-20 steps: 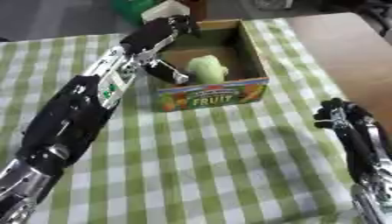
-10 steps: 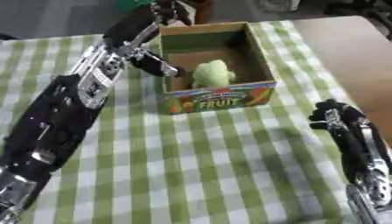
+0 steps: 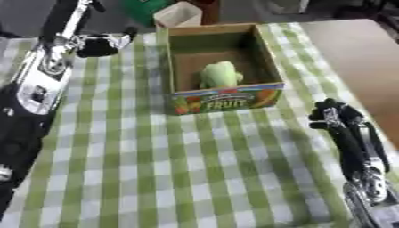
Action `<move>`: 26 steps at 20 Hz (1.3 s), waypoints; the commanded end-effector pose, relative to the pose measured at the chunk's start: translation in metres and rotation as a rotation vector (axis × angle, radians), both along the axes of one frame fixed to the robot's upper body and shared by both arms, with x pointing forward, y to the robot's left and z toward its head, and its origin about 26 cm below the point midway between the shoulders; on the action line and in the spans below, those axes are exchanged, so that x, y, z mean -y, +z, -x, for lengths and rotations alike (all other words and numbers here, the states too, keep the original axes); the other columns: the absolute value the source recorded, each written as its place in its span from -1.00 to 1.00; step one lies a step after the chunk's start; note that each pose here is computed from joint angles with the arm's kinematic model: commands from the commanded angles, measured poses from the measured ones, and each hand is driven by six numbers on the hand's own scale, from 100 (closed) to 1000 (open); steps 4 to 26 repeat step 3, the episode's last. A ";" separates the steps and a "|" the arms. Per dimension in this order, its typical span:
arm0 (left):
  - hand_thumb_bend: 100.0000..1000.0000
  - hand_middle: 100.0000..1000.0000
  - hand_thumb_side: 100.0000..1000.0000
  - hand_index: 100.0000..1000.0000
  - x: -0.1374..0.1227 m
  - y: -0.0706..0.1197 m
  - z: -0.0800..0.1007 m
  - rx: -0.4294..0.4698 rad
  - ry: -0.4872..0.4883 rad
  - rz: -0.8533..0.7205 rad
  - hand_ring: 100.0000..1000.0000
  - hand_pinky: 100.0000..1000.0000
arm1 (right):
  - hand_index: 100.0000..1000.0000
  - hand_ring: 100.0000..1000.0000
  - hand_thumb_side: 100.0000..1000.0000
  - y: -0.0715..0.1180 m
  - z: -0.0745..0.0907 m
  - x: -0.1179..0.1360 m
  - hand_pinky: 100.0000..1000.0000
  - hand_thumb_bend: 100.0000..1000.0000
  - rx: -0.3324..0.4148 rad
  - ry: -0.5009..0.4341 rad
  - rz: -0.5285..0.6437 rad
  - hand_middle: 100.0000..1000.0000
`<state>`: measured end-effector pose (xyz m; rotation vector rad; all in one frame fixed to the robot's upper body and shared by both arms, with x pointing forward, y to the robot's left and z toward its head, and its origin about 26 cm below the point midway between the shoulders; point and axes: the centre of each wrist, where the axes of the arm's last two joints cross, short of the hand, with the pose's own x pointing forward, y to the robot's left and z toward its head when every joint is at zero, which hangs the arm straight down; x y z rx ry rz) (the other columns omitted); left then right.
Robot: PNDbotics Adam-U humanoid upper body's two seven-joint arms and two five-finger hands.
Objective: Pick up objects on the table and place them in the box.
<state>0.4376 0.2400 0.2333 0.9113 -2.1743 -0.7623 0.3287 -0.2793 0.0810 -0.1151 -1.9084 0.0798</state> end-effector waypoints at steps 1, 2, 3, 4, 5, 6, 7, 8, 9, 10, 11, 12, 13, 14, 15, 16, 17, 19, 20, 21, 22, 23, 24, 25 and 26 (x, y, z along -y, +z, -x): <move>-0.31 0.40 -0.77 0.38 -0.023 0.016 0.014 0.035 0.053 0.078 0.45 0.10 | 0.25 0.17 0.16 0.006 -0.001 0.006 0.15 -1.00 0.020 -0.014 0.015 0.00; -0.32 0.40 -0.74 0.38 -0.028 0.013 0.018 0.024 0.065 0.098 0.45 0.09 | 0.25 0.17 0.16 0.006 0.000 0.005 0.15 -1.00 0.020 -0.014 0.014 0.00; -0.33 0.40 -0.71 0.38 -0.031 0.011 0.022 0.012 0.073 0.116 0.45 0.09 | 0.25 0.17 0.16 0.006 0.000 0.005 0.15 -1.00 0.019 -0.014 0.014 0.00; -0.33 0.40 -0.71 0.38 -0.031 0.011 0.022 0.012 0.073 0.116 0.45 0.09 | 0.25 0.17 0.16 0.006 0.000 0.005 0.15 -1.00 0.019 -0.014 0.014 0.00; -0.33 0.40 -0.71 0.38 -0.031 0.011 0.022 0.012 0.073 0.116 0.45 0.09 | 0.25 0.17 0.16 0.006 0.000 0.005 0.15 -1.00 0.019 -0.014 0.014 0.00; -0.33 0.40 -0.71 0.38 -0.031 0.011 0.022 0.012 0.073 0.116 0.45 0.09 | 0.25 0.17 0.16 0.006 0.000 0.005 0.15 -1.00 0.019 -0.014 0.014 0.00; -0.33 0.40 -0.71 0.38 -0.031 0.011 0.022 0.012 0.073 0.116 0.45 0.09 | 0.25 0.17 0.16 0.006 0.000 0.005 0.15 -1.00 0.019 -0.014 0.014 0.00; -0.33 0.40 -0.71 0.38 -0.031 0.011 0.022 0.012 0.073 0.116 0.45 0.09 | 0.25 0.17 0.16 0.006 0.000 0.005 0.15 -1.00 0.019 -0.014 0.014 0.00; -0.33 0.40 -0.71 0.38 -0.031 0.011 0.022 0.012 0.073 0.116 0.45 0.09 | 0.25 0.17 0.16 0.006 0.000 0.005 0.15 -1.00 0.019 -0.014 0.014 0.00; -0.33 0.40 -0.71 0.38 -0.031 0.011 0.022 0.012 0.073 0.116 0.45 0.09 | 0.25 0.17 0.16 0.006 0.000 0.005 0.15 -1.00 0.019 -0.014 0.014 0.00; -0.33 0.40 -0.71 0.38 -0.031 0.011 0.022 0.012 0.073 0.116 0.45 0.09 | 0.25 0.17 0.16 0.006 0.000 0.005 0.15 -1.00 0.019 -0.014 0.014 0.00; -0.33 0.40 -0.71 0.38 -0.031 0.011 0.022 0.012 0.073 0.116 0.45 0.09 | 0.25 0.17 0.16 0.006 0.000 0.005 0.15 -1.00 0.019 -0.014 0.014 0.00; -0.33 0.40 -0.71 0.38 -0.031 0.011 0.022 0.012 0.073 0.116 0.45 0.09 | 0.25 0.17 0.16 0.006 0.000 0.005 0.15 -1.00 0.019 -0.014 0.014 0.00; -0.33 0.40 -0.71 0.38 -0.031 0.011 0.022 0.012 0.073 0.116 0.45 0.09 | 0.25 0.17 0.16 0.006 0.000 0.005 0.15 -1.00 0.019 -0.014 0.014 0.00; -0.33 0.40 -0.71 0.38 -0.031 0.011 0.022 0.012 0.073 0.116 0.45 0.09 | 0.25 0.17 0.16 0.006 0.000 0.005 0.15 -1.00 0.019 -0.014 0.014 0.00; -0.33 0.40 -0.71 0.38 -0.031 0.011 0.022 0.012 0.073 0.116 0.45 0.09 | 0.25 0.17 0.16 0.006 0.000 0.005 0.15 -1.00 0.019 -0.014 0.014 0.00; -0.33 0.40 -0.71 0.38 -0.031 0.011 0.022 0.012 0.073 0.116 0.45 0.09 | 0.25 0.17 0.16 0.006 0.000 0.005 0.15 -1.00 0.019 -0.014 0.014 0.00; -0.33 0.40 -0.71 0.38 -0.031 0.011 0.022 0.012 0.073 0.116 0.45 0.09 | 0.25 0.17 0.16 0.006 0.000 0.005 0.15 -1.00 0.019 -0.014 0.014 0.00; -0.33 0.40 -0.71 0.38 -0.031 0.011 0.022 0.012 0.073 0.116 0.45 0.09 | 0.25 0.17 0.16 0.006 0.000 0.005 0.15 -1.00 0.019 -0.014 0.014 0.00; -0.33 0.40 -0.71 0.38 -0.031 0.011 0.022 0.012 0.073 0.116 0.45 0.09 | 0.25 0.17 0.16 0.006 0.000 0.005 0.15 -1.00 0.019 -0.014 0.014 0.00; -0.33 0.40 -0.71 0.38 -0.031 0.011 0.022 0.012 0.073 0.116 0.45 0.09 | 0.25 0.17 0.16 0.006 0.000 0.005 0.15 -1.00 0.019 -0.014 0.014 0.00; -0.33 0.40 -0.71 0.38 -0.031 0.011 0.022 0.012 0.073 0.116 0.45 0.09 | 0.25 0.17 0.16 0.006 0.000 0.005 0.15 -1.00 0.019 -0.014 0.014 0.00; -0.33 0.40 -0.71 0.38 -0.031 0.011 0.022 0.012 0.073 0.116 0.45 0.09 | 0.25 0.17 0.16 0.006 0.000 0.005 0.15 -1.00 0.019 -0.014 0.014 0.00; -0.33 0.40 -0.71 0.38 -0.031 0.011 0.022 0.012 0.073 0.116 0.45 0.09 | 0.25 0.17 0.16 0.006 0.000 0.005 0.15 -1.00 0.019 -0.014 0.014 0.00; -0.33 0.40 -0.71 0.38 -0.031 0.011 0.022 0.012 0.073 0.116 0.45 0.09 | 0.25 0.17 0.16 0.006 0.000 0.005 0.15 -1.00 0.019 -0.014 0.014 0.00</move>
